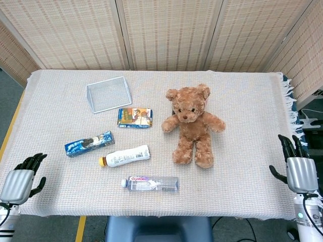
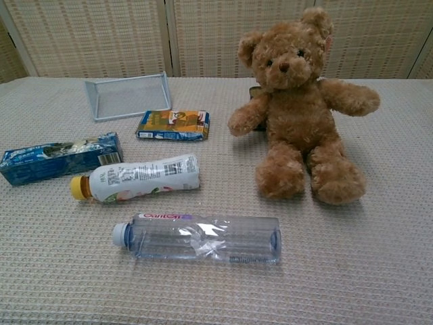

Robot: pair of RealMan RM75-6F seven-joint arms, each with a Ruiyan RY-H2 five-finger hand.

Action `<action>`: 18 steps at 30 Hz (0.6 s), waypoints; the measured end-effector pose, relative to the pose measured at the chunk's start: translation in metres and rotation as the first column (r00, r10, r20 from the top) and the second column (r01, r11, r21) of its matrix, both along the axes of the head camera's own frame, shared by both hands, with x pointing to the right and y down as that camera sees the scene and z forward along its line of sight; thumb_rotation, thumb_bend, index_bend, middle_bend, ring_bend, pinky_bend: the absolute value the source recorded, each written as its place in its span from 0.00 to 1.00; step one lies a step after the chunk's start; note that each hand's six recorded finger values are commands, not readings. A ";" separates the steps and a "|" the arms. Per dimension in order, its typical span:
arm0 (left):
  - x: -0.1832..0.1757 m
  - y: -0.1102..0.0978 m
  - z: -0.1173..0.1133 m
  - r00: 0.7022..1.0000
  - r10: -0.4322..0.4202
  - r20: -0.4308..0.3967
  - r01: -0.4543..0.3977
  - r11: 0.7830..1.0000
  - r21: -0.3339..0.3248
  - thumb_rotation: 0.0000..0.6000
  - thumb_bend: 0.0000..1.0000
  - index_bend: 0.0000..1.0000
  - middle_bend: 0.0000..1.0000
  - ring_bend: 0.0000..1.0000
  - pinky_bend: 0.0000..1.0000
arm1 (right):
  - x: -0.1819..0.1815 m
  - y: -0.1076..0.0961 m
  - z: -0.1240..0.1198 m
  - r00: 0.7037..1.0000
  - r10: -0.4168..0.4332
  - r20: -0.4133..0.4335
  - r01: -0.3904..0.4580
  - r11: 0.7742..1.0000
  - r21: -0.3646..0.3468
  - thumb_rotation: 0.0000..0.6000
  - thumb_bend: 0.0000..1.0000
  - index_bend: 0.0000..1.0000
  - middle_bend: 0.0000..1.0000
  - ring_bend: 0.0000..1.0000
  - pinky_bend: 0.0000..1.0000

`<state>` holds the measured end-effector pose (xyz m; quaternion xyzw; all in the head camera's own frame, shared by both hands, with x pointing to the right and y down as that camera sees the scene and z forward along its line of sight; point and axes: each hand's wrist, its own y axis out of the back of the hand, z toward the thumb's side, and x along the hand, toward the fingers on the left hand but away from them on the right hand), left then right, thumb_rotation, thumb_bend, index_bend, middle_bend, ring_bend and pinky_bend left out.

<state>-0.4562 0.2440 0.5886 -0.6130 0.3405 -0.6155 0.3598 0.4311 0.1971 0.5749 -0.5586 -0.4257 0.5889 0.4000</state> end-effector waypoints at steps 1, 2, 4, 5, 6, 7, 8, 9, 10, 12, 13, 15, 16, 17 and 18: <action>0.000 0.000 -0.001 1.000 -0.004 -0.003 0.004 1.000 0.000 1.00 0.42 0.14 0.12 0.17 0.36 | 0.000 -0.001 0.001 1.000 0.000 -0.003 0.000 1.000 0.004 1.00 0.12 0.10 0.14 0.02 0.35; -0.001 0.000 -0.001 1.000 -0.010 -0.008 0.010 1.000 0.001 1.00 0.42 0.14 0.12 0.17 0.36 | 0.000 -0.002 0.002 1.000 -0.001 -0.007 0.001 1.000 0.009 1.00 0.12 0.10 0.14 0.02 0.35; -0.002 0.000 -0.006 1.000 -0.021 -0.020 0.022 1.000 0.012 1.00 0.42 0.14 0.12 0.17 0.36 | 0.000 -0.008 0.008 1.000 -0.005 -0.021 0.006 1.000 0.023 1.00 0.12 0.12 0.16 0.02 0.35; -0.002 0.000 -0.008 0.999 -0.024 -0.023 0.024 1.000 0.020 1.00 0.42 0.14 0.12 0.17 0.36 | 0.000 -0.013 0.012 0.999 -0.012 -0.031 0.013 1.000 0.029 1.00 0.12 0.13 0.16 0.02 0.35; -0.002 0.000 -0.010 0.999 -0.027 -0.028 0.027 0.999 0.026 1.00 0.42 0.14 0.12 0.17 0.36 | -0.001 -0.019 0.019 0.999 -0.024 -0.047 0.026 0.999 0.035 1.00 0.12 0.15 0.17 0.02 0.35; -0.001 0.000 -0.012 0.999 -0.028 -0.034 0.029 0.999 0.030 1.00 0.42 0.14 0.12 0.17 0.36 | -0.002 -0.025 0.024 0.998 -0.034 -0.059 0.037 0.999 0.039 1.00 0.12 0.16 0.17 0.02 0.35; 0.000 0.000 -0.012 0.999 -0.027 -0.035 0.028 0.999 0.030 1.00 0.42 0.14 0.12 0.17 0.36 | -0.004 -0.031 0.029 0.996 -0.046 -0.072 0.049 0.998 0.044 1.00 0.12 0.18 0.17 0.02 0.35; 0.000 0.000 -0.012 0.999 -0.026 -0.035 0.027 0.999 0.030 1.00 0.42 0.14 0.12 0.17 0.36 | -0.006 -0.040 0.036 0.994 -0.062 -0.087 0.066 0.997 0.048 1.00 0.12 0.19 0.17 0.02 0.35; 0.000 0.000 -0.012 0.999 -0.022 -0.032 0.023 0.999 0.029 1.00 0.42 0.14 0.12 0.17 0.36 | -0.009 -0.046 0.041 0.993 -0.074 -0.097 0.079 0.996 0.050 1.00 0.12 0.20 0.17 0.02 0.35; 0.001 0.001 -0.011 1.000 -0.015 -0.025 0.016 1.000 0.022 1.00 0.42 0.14 0.13 0.17 0.36 | -0.017 -0.058 0.053 0.989 -0.102 -0.112 0.108 0.993 0.049 1.00 0.12 0.21 0.17 0.02 0.35; 0.001 0.002 -0.010 1.000 -0.013 -0.024 0.014 1.000 0.015 1.00 0.42 0.14 0.12 0.17 0.36 | -0.020 -0.063 0.059 0.987 -0.113 -0.113 0.119 0.992 0.046 1.00 0.12 0.22 0.17 0.02 0.35; 0.001 0.002 -0.009 1.000 -0.016 -0.026 0.017 1.000 0.007 1.00 0.42 0.14 0.13 0.17 0.36 | -0.028 -0.071 0.072 0.986 -0.135 -0.102 0.139 0.990 0.028 1.00 0.12 0.23 0.17 0.02 0.35; 0.000 0.002 -0.009 0.999 -0.020 -0.027 0.020 1.000 0.005 1.00 0.42 0.14 0.13 0.17 0.36 | -0.032 -0.073 0.078 0.986 -0.143 -0.089 0.145 0.989 0.018 1.00 0.12 0.24 0.17 0.02 0.35; 0.000 0.002 -0.009 0.999 -0.021 -0.025 0.021 1.000 0.004 1.00 0.42 0.14 0.13 0.17 0.36 | -0.037 -0.074 0.083 0.986 -0.151 -0.073 0.151 0.988 0.007 1.00 0.12 0.24 0.17 0.02 0.35; -0.001 0.002 -0.009 1.000 -0.022 -0.023 0.022 1.000 0.003 1.00 0.42 0.14 0.13 0.17 0.36 | -0.044 -0.075 0.089 0.986 -0.162 -0.047 0.162 0.987 -0.005 1.00 0.12 0.24 0.17 0.02 0.35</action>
